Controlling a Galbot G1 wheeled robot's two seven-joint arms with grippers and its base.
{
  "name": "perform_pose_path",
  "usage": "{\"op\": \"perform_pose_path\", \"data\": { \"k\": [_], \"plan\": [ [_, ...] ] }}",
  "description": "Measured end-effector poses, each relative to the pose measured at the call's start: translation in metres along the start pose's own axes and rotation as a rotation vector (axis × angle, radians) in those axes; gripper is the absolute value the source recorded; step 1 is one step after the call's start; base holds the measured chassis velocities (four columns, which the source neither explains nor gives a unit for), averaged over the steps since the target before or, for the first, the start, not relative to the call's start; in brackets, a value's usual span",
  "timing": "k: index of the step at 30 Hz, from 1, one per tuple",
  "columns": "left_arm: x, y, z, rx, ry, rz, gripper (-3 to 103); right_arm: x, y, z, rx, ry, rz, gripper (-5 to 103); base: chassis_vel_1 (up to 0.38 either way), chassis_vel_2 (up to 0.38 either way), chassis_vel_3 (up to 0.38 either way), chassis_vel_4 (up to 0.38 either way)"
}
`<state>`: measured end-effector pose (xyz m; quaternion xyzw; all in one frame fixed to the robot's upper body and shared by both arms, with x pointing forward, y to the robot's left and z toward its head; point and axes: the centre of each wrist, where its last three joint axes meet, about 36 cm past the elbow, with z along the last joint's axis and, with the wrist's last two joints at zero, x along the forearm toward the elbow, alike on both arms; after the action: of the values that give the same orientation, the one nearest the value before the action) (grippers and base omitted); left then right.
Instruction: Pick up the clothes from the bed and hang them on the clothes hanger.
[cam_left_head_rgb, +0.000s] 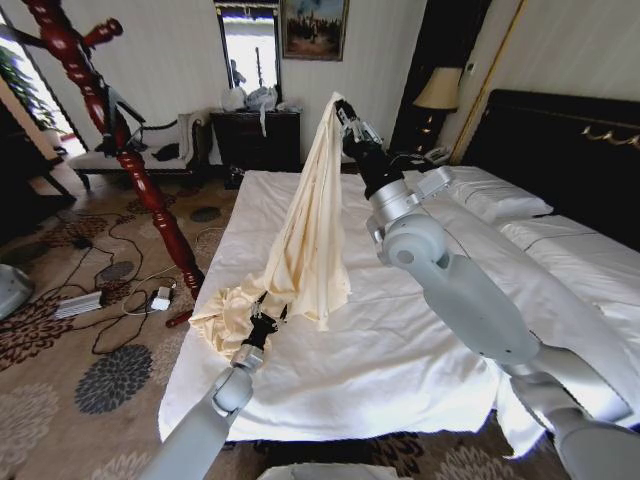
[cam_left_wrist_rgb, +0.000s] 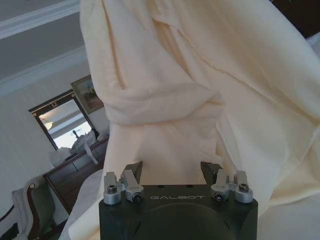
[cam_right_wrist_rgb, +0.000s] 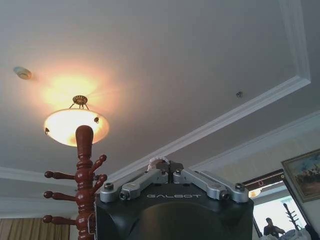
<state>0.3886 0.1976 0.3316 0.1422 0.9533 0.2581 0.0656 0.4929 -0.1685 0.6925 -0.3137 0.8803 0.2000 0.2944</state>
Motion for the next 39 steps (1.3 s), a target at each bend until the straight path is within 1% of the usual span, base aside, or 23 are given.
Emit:
{"op": "perform_pose_path", "data": {
  "k": [3, 5, 9, 11, 14, 15, 17, 20, 23, 24, 26, 27, 28, 29, 30, 31, 32, 33, 35, 36, 37, 38, 39],
  "plan": [
    [0.003, 0.005, -0.008, 0.042, -0.012, -0.013, 49, 0.002, -0.001, 0.002, 0.005, 0.001, 0.002, 0, 0.000, 0.000, 0.000, 0.000],
    [0.003, 0.007, -0.009, 0.052, -0.014, -0.018, 49, 0.002, -0.001, 0.002, 0.005, 0.001, 0.002, 0, 0.000, 0.000, 0.000, 0.000],
    [0.006, 0.018, -0.012, 0.075, -0.013, -0.045, 28, 0.003, -0.001, 0.002, 0.005, -0.002, 0.003, 0, 0.000, 0.000, 0.000, 0.000],
    [0.006, 0.020, -0.011, 0.077, -0.011, -0.050, 28, 0.003, -0.001, 0.001, 0.006, -0.002, 0.002, 0, 0.000, 0.000, 0.000, 0.000],
    [0.010, 0.022, -0.014, 0.096, -0.021, -0.040, 12, 0.004, -0.001, 0.000, 0.007, -0.003, 0.000, 0, 0.000, 0.000, 0.000, 0.000],
    [0.010, 0.022, -0.014, 0.096, -0.021, -0.040, 12, 0.004, -0.001, 0.000, 0.007, -0.003, 0.000, 0, 0.000, 0.000, 0.000, 0.000],
    [0.014, 0.025, -0.018, 0.109, -0.033, -0.040, 3, 0.004, -0.001, 0.000, 0.009, -0.002, 0.001, 0, 0.000, 0.000, 0.000, 0.000],
    [0.019, 0.032, -0.024, 0.131, -0.041, -0.055, 1, 0.006, -0.003, 0.001, 0.012, 0.000, 0.006, 0, 0.000, 0.000, 0.000, 0.000],
    [0.024, 0.054, -0.032, 0.151, -0.057, -0.097, 0, 0.008, -0.004, 0.000, 0.015, 0.000, 0.010, 0, 0.000, 0.000, 0.000, 0.000],
    [0.024, 0.054, -0.032, 0.151, -0.057, -0.097, 0, 0.008, -0.004, 0.000, 0.015, 0.000, 0.010, 0, 0.000, 0.000, 0.000, 0.000],
    [0.027, 0.066, -0.035, 0.151, -0.065, -0.117, 0, 0.008, -0.004, 0.000, 0.016, -0.001, 0.012, 0, 0.000, 0.000, 0.000, 0.000],
    [0.030, 0.076, -0.039, 0.162, -0.073, -0.137, 0, 0.008, -0.005, 0.001, 0.017, 0.000, 0.015, 0, 0.000, 0.000, 0.000, 0.000],
    [0.030, 0.076, -0.039, 0.162, -0.073, -0.137, 0, 0.008, -0.005, 0.001, 0.017, 0.000, 0.015, 0, 0.000, 0.000, 0.000, 0.000],
    [0.033, 0.085, -0.047, 0.180, -0.086, -0.162, 0, 0.008, -0.006, 0.002, 0.022, 0.000, 0.023, 0, 0.000, 0.000, 0.000, 0.000],
    [0.035, 0.097, -0.059, 0.214, -0.100, -0.194, 0, 0.007, -0.008, 0.003, 0.035, 0.007, 0.042, 0, 0.000, 0.000, 0.000, 0.000],
    [0.035, 0.097, -0.059, 0.214, -0.100, -0.194, 0, 0.007, -0.008, 0.003, 0.035, 0.007, 0.042, 0, 0.000, 0.000, 0.000, 0.000],
    [0.036, 0.107, -0.071, 0.248, -0.115, -0.216, 0, 0.008, -0.010, 0.005, 0.046, 0.017, 0.060, 0, 0.000, 0.000, 0.000, 0.000],
    [0.038, 0.119, -0.089, 0.291, -0.134, -0.238, 0, 0.009, -0.013, 0.007, 0.058, 0.032, 0.081, 0, 0.000, 0.000, 0.000, 0.000],
    [0.041, 0.144, -0.125, 0.361, -0.182, -0.264, 0, 0.012, -0.020, 0.013, 0.072, 0.060, 0.118, 0, 0.000, 0.000, 0.000, 0.000],
    [0.041, 0.144, -0.125, 0.361, -0.182, -0.264, 0, 0.012, -0.020, 0.013, 0.072, 0.060, 0.118, 0, 0.000, 0.000, 0.000, 0.000],
    [0.043, 0.160, -0.147, 0.391, -0.209, -0.266, 0, 0.013, -0.024, 0.016, 0.075, 0.068, 0.131, 0, 0.000, 0.000, 0.000, 0.000],
    [0.046, 0.184, -0.178, 0.422, -0.248, -0.263, 0, 0.013, -0.028, 0.018, 0.080, 0.075, 0.143, 0, 0.000, 0.000, 0.000, 0.000],
    [0.046, 0.184, -0.178, 0.422, -0.248, -0.263, 0, 0.013, -0.028, 0.018, 0.080, 0.075, 0.143, 0, 0.000, 0.000, 0.000, 0.000]
  ]
}}
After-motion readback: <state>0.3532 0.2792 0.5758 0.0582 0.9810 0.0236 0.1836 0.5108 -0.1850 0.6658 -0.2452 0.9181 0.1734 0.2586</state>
